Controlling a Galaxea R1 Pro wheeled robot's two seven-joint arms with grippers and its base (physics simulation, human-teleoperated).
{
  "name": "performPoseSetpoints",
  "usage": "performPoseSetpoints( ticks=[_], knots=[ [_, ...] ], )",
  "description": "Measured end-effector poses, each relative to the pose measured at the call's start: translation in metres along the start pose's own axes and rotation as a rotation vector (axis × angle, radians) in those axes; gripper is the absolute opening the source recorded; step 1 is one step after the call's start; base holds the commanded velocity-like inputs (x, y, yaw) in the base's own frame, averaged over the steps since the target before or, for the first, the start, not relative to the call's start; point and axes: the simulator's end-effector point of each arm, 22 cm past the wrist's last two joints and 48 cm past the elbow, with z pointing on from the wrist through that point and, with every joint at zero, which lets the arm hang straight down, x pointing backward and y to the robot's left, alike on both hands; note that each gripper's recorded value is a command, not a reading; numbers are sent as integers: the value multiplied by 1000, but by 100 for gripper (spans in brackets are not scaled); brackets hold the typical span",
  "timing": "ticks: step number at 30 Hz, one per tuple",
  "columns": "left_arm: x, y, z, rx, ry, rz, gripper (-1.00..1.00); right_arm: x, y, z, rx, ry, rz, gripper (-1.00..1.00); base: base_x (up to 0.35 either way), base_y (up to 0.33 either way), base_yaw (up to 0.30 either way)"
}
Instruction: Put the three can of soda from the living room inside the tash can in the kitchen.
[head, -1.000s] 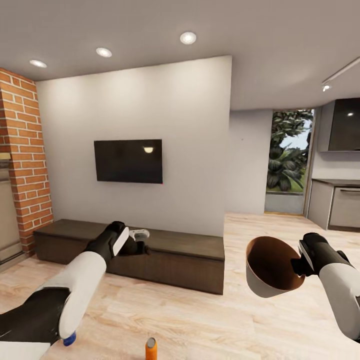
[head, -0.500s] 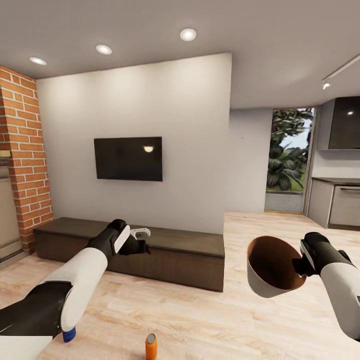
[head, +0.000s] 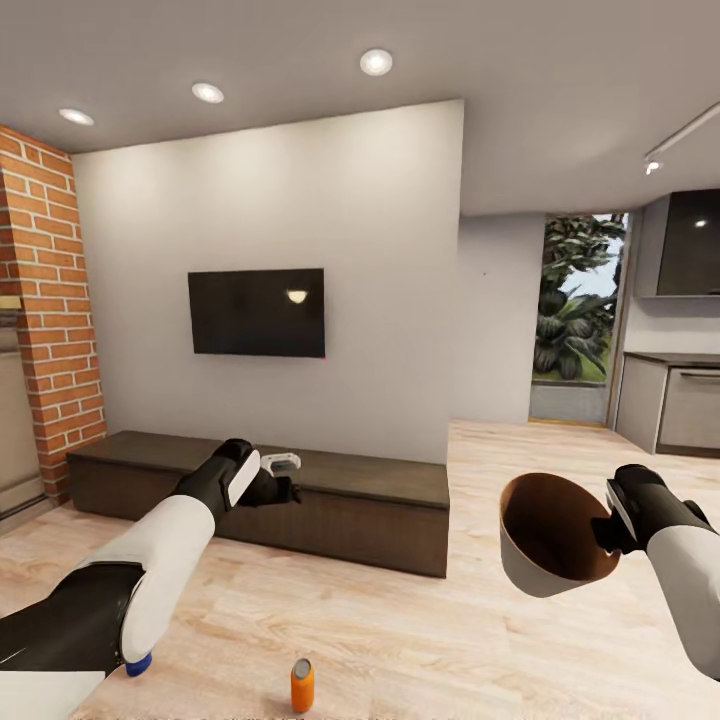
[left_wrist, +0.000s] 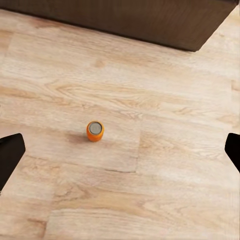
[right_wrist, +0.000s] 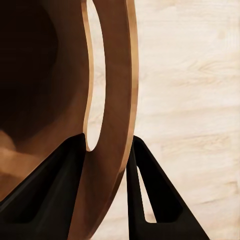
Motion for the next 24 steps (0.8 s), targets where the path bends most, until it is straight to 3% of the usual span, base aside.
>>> performPoseSetpoints(
  ticks=[24],
  knots=[
    [29,9,32,-6,-47,3,100,30,4,36,1,-5,4,-100,0,0,0]
  ],
)
